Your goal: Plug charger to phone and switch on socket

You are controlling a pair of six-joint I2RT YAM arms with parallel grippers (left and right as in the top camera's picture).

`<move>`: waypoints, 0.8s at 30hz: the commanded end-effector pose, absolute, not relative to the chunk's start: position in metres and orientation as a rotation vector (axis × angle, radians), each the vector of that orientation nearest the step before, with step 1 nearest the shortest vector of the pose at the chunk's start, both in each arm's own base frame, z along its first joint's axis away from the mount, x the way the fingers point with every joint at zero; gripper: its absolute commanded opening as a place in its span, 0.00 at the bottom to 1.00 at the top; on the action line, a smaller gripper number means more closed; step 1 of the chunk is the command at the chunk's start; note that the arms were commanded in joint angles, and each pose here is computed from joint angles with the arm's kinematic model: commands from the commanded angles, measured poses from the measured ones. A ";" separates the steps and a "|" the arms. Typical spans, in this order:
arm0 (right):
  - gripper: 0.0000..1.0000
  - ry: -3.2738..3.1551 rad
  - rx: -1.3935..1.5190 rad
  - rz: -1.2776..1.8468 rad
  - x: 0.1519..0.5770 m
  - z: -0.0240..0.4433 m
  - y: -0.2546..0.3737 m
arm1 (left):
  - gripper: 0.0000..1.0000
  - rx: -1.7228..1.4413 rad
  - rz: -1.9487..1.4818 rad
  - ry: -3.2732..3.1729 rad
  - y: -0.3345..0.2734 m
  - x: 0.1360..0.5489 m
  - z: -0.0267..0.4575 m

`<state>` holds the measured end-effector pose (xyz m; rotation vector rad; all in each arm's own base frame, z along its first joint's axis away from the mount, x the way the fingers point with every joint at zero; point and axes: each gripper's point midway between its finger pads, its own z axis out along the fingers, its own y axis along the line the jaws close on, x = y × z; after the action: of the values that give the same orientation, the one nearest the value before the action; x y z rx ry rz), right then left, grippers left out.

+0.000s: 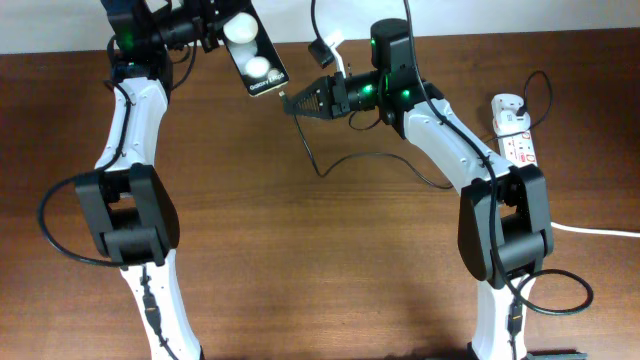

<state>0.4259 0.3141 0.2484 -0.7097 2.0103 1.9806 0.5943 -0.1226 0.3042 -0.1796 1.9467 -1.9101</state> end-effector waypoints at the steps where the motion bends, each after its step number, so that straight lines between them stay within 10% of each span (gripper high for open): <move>1: 0.04 1.982 -0.751 1.991 0.423 0.253 0.317 | 0.00 -0.186 -1.908 1.931 -0.121 0.597 0.308; 24: 0.04 1.970 -0.766 1.992 0.423 0.255 0.317 | 0.00 -0.121 -1.853 1.902 -0.131 0.600 0.309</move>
<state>0.4258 0.3142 0.2511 -0.7238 1.9949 1.9825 0.5983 -0.1356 0.3065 -0.1416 1.9144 -1.8665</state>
